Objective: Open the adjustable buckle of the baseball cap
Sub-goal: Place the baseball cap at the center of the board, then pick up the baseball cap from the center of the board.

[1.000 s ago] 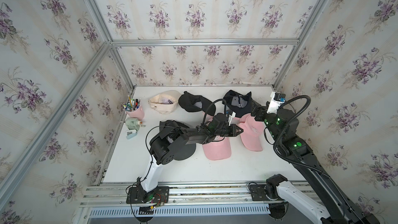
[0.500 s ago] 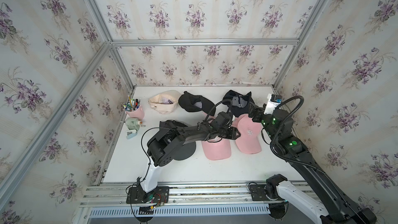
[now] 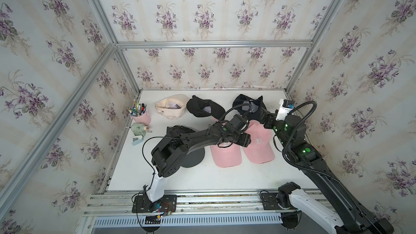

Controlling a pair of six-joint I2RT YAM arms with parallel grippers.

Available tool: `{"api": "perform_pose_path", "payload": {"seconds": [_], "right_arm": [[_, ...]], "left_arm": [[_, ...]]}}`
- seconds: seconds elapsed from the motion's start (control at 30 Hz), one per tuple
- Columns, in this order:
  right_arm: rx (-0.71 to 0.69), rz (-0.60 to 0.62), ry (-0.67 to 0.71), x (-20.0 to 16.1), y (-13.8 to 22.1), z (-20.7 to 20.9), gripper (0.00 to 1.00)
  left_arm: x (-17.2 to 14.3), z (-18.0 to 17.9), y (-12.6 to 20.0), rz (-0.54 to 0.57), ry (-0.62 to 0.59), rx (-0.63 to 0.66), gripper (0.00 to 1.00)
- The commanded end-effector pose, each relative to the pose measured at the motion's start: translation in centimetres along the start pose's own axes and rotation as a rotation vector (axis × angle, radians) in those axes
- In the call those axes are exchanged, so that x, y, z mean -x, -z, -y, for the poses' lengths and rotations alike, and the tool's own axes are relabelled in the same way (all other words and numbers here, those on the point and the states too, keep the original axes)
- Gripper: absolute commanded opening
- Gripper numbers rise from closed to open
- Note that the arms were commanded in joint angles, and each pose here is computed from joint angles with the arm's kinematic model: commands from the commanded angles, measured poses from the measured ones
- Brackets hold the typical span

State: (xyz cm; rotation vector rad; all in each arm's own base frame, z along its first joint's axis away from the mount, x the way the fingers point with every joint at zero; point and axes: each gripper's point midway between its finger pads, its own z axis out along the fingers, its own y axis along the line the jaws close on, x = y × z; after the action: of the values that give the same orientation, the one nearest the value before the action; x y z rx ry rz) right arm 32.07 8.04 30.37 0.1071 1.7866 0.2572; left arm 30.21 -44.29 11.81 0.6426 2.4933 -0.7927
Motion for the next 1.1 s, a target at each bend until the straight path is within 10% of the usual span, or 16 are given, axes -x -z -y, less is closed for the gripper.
{"api": "perform_pose_path", "payload": {"seconds": [0.0,0.4,0.7,1.07], "right_arm": [[-0.009,0.015,0.041,0.8,0.2,0.1,0.79],[0.309,-0.184,0.209,-1.3,-2.7,-6.6,0.74],[0.472,-0.302,0.247,-4.9,-4.9,-11.2,0.71],[0.698,-0.467,0.420,-13.9,-5.9,-22.0,0.71]], "left_arm": [[2.1,-0.1,2.2,0.062,-0.080,0.053,0.67],[5.0,-10.1,15.3,0.186,0.006,0.278,0.70],[-0.8,-19.7,26.3,0.249,0.191,0.490,0.73],[-7.5,-25.1,30.8,0.244,0.462,0.493,0.75]]}}
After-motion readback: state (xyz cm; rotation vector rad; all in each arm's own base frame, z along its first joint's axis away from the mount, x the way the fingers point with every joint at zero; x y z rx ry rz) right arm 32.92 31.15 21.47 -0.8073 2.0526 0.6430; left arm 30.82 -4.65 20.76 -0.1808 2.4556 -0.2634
